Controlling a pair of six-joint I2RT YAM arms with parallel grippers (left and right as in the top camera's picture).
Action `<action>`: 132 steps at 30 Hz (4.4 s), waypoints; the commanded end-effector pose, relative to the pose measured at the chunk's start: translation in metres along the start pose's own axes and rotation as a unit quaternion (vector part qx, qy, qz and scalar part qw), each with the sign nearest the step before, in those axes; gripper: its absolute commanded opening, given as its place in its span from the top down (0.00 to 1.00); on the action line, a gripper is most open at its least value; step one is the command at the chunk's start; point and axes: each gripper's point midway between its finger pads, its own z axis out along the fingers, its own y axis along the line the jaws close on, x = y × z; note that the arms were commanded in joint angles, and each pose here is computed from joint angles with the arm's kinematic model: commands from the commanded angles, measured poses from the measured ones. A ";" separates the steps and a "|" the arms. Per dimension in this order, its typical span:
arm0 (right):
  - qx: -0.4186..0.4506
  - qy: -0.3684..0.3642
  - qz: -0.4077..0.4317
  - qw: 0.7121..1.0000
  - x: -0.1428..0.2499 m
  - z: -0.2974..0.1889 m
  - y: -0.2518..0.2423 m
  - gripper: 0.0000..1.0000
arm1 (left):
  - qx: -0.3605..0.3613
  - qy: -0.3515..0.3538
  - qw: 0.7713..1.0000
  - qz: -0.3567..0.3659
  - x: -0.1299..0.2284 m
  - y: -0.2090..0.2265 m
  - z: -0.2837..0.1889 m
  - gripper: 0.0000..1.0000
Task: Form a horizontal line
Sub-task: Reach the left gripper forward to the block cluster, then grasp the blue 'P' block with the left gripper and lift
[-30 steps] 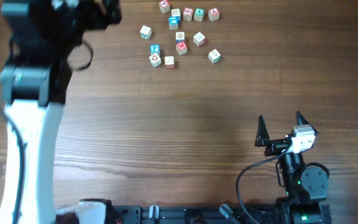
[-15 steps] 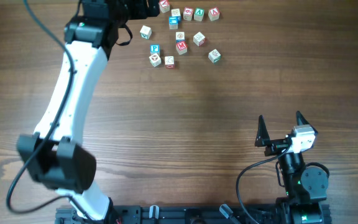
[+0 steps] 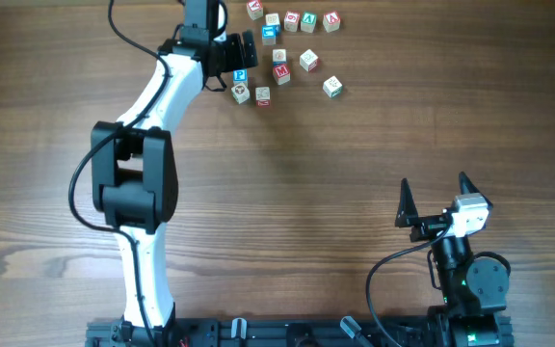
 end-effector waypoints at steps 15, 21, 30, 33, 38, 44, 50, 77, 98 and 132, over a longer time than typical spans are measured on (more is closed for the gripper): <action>-0.009 -0.005 -0.007 1.000 -0.002 0.000 0.003 0.00 | -0.034 0.025 0.998 -0.049 0.020 0.011 0.013 0.17; -0.009 -0.005 -0.007 1.000 -0.002 0.000 0.003 0.00 | -0.046 0.052 0.996 -0.051 0.042 0.022 0.036 0.12; -0.009 -0.005 -0.007 1.000 -0.002 0.000 0.003 0.00 | -0.047 0.055 0.996 -0.050 0.045 0.024 0.041 0.27; -0.009 -0.005 -0.007 1.000 -0.002 0.000 0.003 0.00 | -0.048 0.058 0.996 -0.050 0.047 0.025 0.040 0.44; -0.009 -0.005 -0.007 1.000 -0.002 0.000 0.003 0.00 | -0.050 0.066 0.996 -0.035 0.050 0.025 0.037 0.65; -0.009 -0.005 -0.007 1.000 -0.002 0.000 0.003 0.00 | -0.071 0.048 0.996 -0.007 0.030 0.024 0.003 0.70; -0.009 -0.005 -0.007 1.000 -0.002 0.000 0.003 0.00 | -0.126 -0.024 0.991 0.034 -0.021 0.026 -0.086 0.64; -0.009 -0.005 -0.007 1.000 -0.002 0.000 0.003 0.00 | -0.127 0.127 0.983 -0.031 0.030 0.128 -0.197 0.00; -0.009 -0.005 -0.007 1.000 -0.002 0.000 0.003 0.00 | -0.284 0.191 0.939 -0.039 0.061 0.262 -0.131 0.05; -0.009 -0.005 -0.007 1.000 -0.002 0.000 0.003 0.00 | -0.154 0.226 0.962 0.024 0.084 0.283 -0.089 0.78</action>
